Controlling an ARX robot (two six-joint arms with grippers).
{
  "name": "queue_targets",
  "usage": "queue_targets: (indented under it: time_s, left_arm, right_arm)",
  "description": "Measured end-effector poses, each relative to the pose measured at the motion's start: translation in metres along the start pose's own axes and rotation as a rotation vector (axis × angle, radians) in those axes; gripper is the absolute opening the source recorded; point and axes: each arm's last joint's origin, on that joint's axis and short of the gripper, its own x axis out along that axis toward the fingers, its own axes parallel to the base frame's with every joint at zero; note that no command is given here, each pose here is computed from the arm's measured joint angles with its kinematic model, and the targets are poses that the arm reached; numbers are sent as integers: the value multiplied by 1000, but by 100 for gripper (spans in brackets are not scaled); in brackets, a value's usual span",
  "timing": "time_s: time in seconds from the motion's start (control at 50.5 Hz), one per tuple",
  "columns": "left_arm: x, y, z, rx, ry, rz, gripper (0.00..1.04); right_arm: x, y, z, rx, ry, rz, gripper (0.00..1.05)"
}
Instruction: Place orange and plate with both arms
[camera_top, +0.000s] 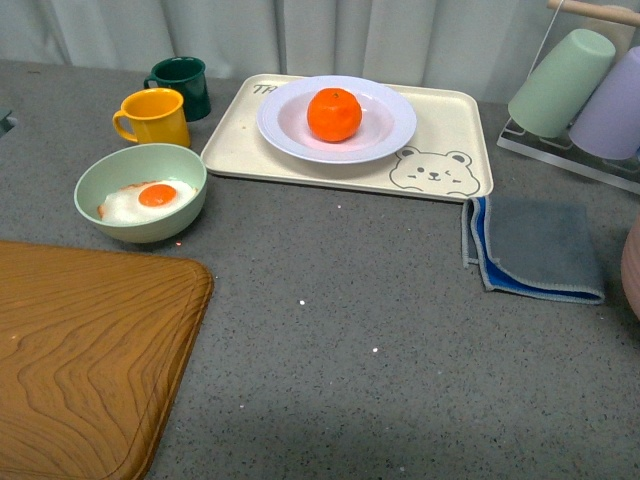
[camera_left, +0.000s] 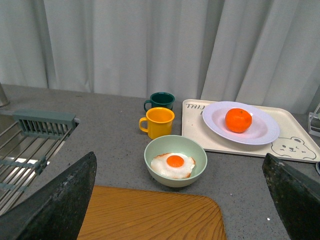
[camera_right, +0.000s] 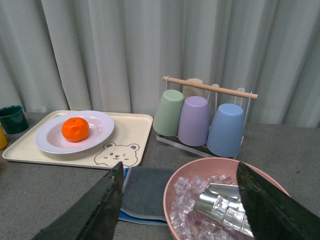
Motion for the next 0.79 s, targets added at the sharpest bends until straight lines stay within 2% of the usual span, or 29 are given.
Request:
queue_targets:
  time_s: [0.158, 0.792]
  left_arm:
    - [0, 0, 0, 0, 0, 0, 98]
    - [0, 0, 0, 0, 0, 0, 98]
  right_arm:
    - [0, 0, 0, 1, 0, 0, 97]
    - [0, 0, 0, 1, 0, 0, 95]
